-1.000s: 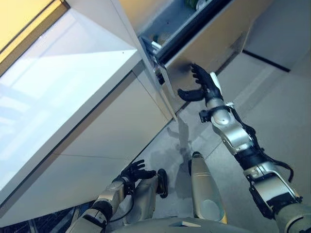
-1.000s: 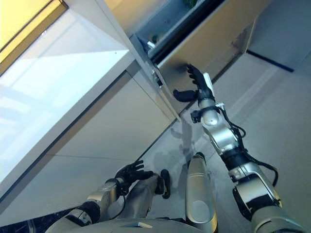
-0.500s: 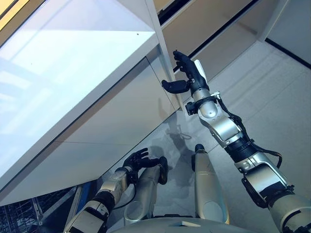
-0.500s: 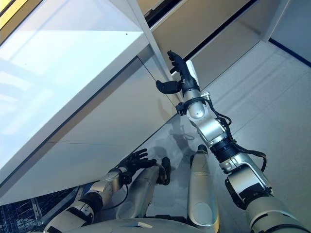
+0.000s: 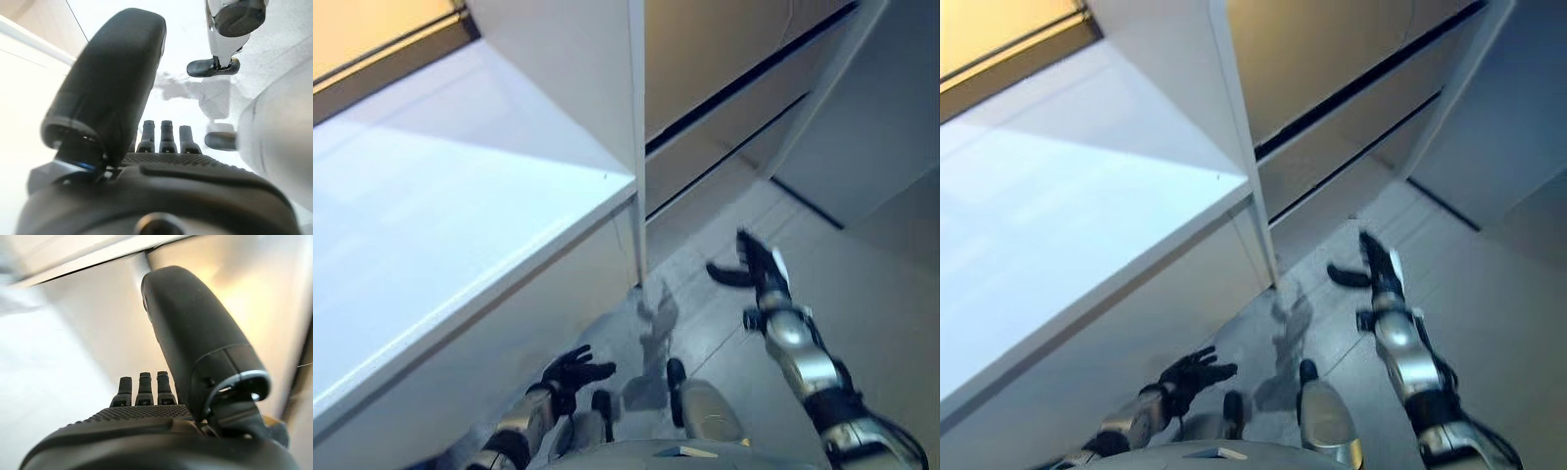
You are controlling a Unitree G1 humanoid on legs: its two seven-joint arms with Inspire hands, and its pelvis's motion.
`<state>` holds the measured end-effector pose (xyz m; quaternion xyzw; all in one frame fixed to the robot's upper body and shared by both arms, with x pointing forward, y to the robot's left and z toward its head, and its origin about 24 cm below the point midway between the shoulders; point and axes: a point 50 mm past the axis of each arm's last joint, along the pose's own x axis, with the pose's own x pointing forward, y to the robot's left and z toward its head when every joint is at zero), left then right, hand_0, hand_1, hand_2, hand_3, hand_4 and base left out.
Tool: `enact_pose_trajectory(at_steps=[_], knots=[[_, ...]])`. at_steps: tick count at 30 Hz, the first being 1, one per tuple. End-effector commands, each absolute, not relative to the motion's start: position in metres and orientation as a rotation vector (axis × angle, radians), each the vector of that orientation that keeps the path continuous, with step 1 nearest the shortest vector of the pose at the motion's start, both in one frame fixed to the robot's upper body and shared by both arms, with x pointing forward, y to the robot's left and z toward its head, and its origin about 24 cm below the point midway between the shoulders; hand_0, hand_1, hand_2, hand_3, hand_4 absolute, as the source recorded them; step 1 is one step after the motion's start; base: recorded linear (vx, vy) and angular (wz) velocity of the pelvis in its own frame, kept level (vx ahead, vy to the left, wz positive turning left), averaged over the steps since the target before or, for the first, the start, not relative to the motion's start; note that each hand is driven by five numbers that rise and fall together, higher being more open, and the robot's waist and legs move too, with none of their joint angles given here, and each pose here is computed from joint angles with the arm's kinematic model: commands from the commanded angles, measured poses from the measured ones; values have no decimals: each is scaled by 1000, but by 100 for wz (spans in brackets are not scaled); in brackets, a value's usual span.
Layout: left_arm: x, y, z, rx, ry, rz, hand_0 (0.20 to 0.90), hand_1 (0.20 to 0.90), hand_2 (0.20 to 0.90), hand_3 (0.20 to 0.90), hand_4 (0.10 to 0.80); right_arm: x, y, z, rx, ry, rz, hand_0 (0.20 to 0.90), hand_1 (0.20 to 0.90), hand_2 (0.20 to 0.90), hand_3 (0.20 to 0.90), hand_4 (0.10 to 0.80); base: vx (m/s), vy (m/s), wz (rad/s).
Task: Put drinks into fridge and close the fridge
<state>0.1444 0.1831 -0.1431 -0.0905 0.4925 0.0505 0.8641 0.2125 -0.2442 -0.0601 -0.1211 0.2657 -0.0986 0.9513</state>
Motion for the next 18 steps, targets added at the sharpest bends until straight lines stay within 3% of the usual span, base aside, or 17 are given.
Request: enact_pose_trajectory(at_steps=[1, 6, 10, 14, 18], knots=[[139, 218, -140, -96, 984, 154, 900, 900, 900, 900, 800, 208, -236, -70, -146, 537, -159, 900, 900, 900, 900, 800, -48, 21, -10], [123, 233, -146, -63, 1005, 156, 900, 900, 900, 900, 800, 139, -249, -129, -40, 865, -232, 900, 900, 900, 900, 800, -59, 21, -3], [109, 234, -151, -60, 1038, 135, 900, 900, 900, 900, 800, 87, -242, -156, -52, 1127, -122, 900, 900, 900, 900, 800, -43, 44, 0], [98, 235, -155, -50, 1067, 107, 900, 900, 900, 900, 800, 54, -237, -166, 8, 1312, -73, 900, 900, 900, 900, 800, 0, 0, 0], [94, 234, -156, -56, 1079, 88, 900, 900, 900, 900, 800, 46, -234, -168, 44, 1358, -39, 900, 900, 900, 900, 800, 0, 0, 0]])
